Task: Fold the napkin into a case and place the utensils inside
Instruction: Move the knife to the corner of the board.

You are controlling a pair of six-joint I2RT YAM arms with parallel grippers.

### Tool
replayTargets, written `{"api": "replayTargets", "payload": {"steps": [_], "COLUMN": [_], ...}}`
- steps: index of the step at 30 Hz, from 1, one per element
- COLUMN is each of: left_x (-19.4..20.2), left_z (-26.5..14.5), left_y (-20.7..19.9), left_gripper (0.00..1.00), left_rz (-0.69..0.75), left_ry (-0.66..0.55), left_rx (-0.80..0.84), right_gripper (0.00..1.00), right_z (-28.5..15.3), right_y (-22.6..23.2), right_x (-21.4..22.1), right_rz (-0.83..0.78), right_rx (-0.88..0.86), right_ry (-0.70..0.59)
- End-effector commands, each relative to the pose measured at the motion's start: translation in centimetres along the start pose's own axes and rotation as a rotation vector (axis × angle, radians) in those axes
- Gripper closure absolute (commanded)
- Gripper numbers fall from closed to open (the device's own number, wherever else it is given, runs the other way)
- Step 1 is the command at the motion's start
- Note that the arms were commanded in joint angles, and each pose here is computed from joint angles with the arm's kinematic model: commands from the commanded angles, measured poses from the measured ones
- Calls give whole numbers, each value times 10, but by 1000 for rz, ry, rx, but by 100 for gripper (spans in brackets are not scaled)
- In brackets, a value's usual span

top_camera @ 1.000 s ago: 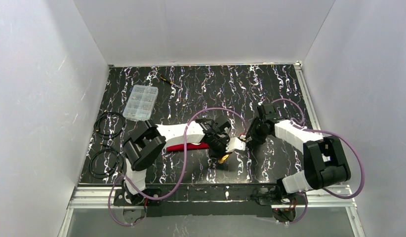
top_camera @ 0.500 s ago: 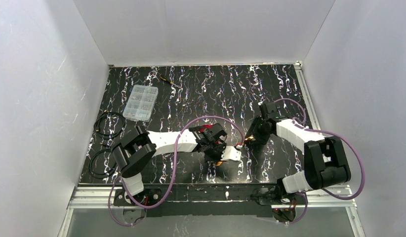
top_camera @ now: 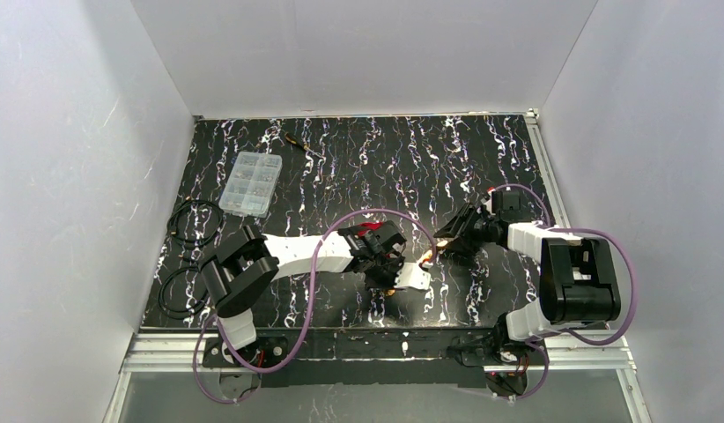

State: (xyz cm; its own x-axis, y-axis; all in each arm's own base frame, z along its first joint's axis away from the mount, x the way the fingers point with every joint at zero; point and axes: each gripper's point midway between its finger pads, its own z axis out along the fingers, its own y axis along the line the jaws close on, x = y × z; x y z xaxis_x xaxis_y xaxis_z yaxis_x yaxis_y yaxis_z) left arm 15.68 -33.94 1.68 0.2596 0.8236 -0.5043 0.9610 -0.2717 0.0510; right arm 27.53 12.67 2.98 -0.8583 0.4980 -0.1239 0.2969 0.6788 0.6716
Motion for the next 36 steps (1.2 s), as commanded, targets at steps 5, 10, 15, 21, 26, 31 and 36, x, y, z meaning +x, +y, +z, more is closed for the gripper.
{"api": "replayTargets", "payload": {"steps": [5, 10, 15, 21, 26, 31, 36], "left_x": [86, 88, 89, 90, 91, 92, 91], "left_z": [19, 21, 21, 21, 21, 20, 19], "left_y": [-37, -38, -39, -40, -40, -43, -46], "left_gripper": [100, 100, 100, 100, 100, 100, 100], "left_rz": [-48, -39, -27, -8, 6, 11, 32], "left_ry": [298, 305, 307, 307, 310, 314, 308], "left_rx": [124, 136, 146, 159, 162, 176, 200], "right_gripper": [40, 40, 41, 41, 41, 41, 45], "right_z": [15, 21, 29, 41, 44, 47, 53], "right_y": [-49, -41, -30, -17, -12, -3, 10], "right_x": [37, 39, 34, 41, 42, 37, 32], "right_rz": [34, 54, 103, 67, 73, 98, 102], "right_rx": [100, 23, -55, -52, -75, -124, -172], "right_ry": [69, 61, 29, 58, 54, 43, 20]}}
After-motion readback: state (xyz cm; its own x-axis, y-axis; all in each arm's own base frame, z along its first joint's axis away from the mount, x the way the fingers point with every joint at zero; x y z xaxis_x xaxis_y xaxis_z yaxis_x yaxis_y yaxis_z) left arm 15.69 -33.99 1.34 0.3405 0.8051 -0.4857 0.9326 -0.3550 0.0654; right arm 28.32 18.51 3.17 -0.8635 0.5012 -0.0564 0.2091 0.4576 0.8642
